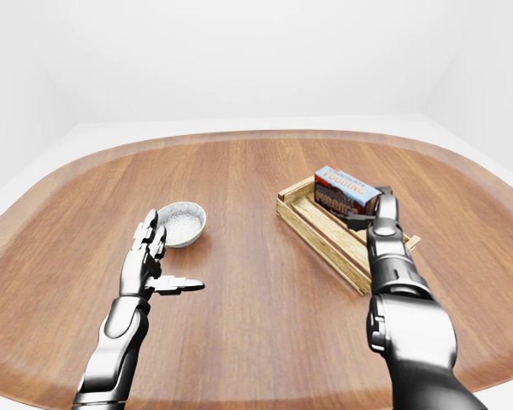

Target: Pick up the chocolate pudding and put it in the tray.

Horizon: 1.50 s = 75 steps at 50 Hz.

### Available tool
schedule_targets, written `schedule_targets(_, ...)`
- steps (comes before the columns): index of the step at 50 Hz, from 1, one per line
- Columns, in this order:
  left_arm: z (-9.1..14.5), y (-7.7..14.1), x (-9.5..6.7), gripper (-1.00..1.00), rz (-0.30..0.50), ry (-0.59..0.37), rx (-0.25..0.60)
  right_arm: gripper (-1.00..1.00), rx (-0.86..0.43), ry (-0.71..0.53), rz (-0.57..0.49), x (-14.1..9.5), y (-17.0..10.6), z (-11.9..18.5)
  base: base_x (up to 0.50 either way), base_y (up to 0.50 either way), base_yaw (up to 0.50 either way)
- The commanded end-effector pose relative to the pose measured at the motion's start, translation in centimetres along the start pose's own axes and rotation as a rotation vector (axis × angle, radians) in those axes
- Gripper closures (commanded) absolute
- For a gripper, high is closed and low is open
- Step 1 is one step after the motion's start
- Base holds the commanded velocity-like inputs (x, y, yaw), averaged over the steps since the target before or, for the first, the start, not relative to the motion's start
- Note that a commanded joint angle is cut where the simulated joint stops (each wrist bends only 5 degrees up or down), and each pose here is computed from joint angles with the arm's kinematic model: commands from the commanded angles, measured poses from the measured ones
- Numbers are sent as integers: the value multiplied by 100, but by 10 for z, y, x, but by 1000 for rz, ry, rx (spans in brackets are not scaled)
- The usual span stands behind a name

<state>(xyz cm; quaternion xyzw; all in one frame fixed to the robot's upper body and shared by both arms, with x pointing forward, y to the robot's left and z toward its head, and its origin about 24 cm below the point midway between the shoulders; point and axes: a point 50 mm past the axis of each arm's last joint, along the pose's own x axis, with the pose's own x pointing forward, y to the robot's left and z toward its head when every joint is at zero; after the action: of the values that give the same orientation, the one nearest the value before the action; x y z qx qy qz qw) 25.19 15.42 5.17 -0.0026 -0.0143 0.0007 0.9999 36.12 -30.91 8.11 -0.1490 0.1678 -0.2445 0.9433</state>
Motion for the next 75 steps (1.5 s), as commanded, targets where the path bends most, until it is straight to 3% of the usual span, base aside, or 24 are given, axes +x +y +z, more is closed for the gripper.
schedule_targets(1, -2, -1, -1, -100, -11, 2, 8, 100, 18, 14, -44, 0, -12, -8, 0, 0, 0)
schedule_targets(34, -2, -1, -1, -100, -10, 3, 8, 100, 38, 97, -78, -7, -19, -54, 0, 0, 0)
schedule_targets(75, -2, -1, -1, -100, -10, 2, 7, 100, 23, 132, -77, -13, -17, -74, 0, 0, 0)
